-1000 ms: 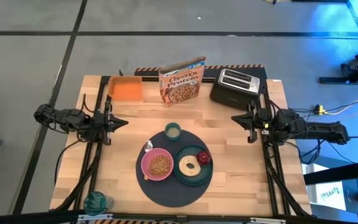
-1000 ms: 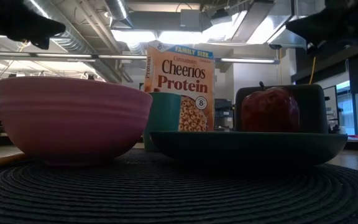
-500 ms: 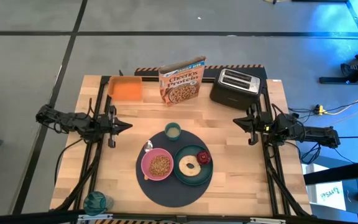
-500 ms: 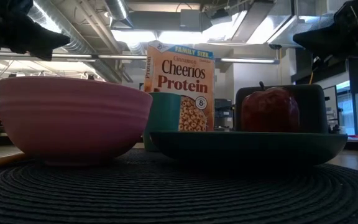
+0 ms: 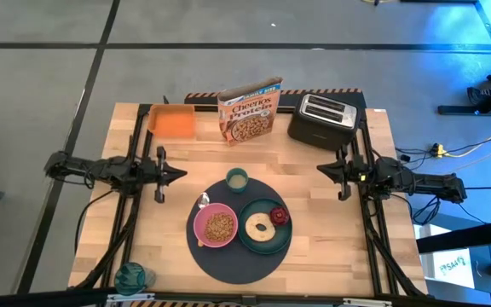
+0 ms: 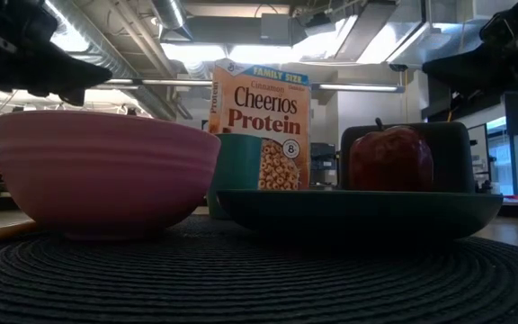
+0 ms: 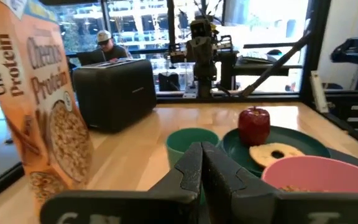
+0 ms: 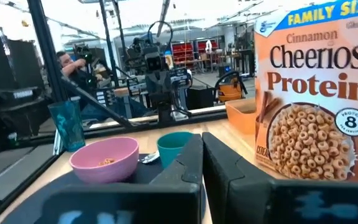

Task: Arrange a breakfast setting
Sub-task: Return to Home Position

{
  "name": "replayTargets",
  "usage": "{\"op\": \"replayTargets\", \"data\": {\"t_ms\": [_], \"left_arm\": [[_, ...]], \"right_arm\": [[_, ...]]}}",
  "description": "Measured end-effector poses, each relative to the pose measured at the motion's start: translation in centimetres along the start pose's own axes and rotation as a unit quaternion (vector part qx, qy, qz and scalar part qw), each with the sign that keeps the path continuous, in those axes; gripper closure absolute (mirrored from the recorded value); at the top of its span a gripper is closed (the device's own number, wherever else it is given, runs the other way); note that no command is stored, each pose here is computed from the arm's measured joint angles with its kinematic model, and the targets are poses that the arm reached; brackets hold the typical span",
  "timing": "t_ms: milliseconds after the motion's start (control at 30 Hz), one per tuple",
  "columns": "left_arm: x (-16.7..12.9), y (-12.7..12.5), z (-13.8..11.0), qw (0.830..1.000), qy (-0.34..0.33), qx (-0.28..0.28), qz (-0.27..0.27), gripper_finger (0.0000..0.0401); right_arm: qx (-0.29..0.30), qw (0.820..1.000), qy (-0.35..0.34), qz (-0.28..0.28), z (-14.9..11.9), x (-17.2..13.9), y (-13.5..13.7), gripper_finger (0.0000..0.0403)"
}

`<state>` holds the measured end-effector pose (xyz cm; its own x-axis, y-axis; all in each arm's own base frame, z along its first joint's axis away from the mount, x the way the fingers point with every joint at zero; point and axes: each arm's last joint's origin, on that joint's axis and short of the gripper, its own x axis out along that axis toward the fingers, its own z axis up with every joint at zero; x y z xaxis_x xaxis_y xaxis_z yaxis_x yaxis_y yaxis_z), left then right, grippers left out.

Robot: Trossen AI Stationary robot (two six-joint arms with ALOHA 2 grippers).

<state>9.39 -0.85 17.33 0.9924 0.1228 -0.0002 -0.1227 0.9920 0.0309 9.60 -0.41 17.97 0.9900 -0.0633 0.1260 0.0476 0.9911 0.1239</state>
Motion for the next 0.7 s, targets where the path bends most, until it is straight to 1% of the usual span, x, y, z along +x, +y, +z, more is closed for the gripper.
{"op": "replayTargets", "data": {"t_ms": [167, 267, 333, 400, 700], "left_arm": [[0.1, 0.5, 0.0, 1.0, 0.001, 0.012, 0.018, 0.04], [0.2, 0.6, -0.2, 1.0, -0.004, 0.009, -0.005, 0.04], [0.4, 0.6, -0.5, 0.999, -0.017, -0.012, -0.032, 0.04], [0.5, 0.7, -0.6, 0.999, -0.01, -0.017, -0.044, 0.04], [0.6, 1.1, -0.8, 0.999, -0.002, -0.023, -0.035, 0.04]], "right_arm": [[-0.011, 1.0, 0.026, 0.009, -0.5, 0.0, 0.0, 0.0403], [-0.013, 0.999, 0.03, 0.011, -0.6, 0.0, 0.0, 0.0403], [-0.019, 0.999, 0.033, 0.021, -0.6, 0.0, 0.1, 0.0403], [-0.024, 0.999, 0.033, 0.028, -0.6, 0.0, 0.1, 0.0403], [-0.03, 0.998, 0.047, 0.034, -1.1, 0.0, 0.1, 0.0403]]}}
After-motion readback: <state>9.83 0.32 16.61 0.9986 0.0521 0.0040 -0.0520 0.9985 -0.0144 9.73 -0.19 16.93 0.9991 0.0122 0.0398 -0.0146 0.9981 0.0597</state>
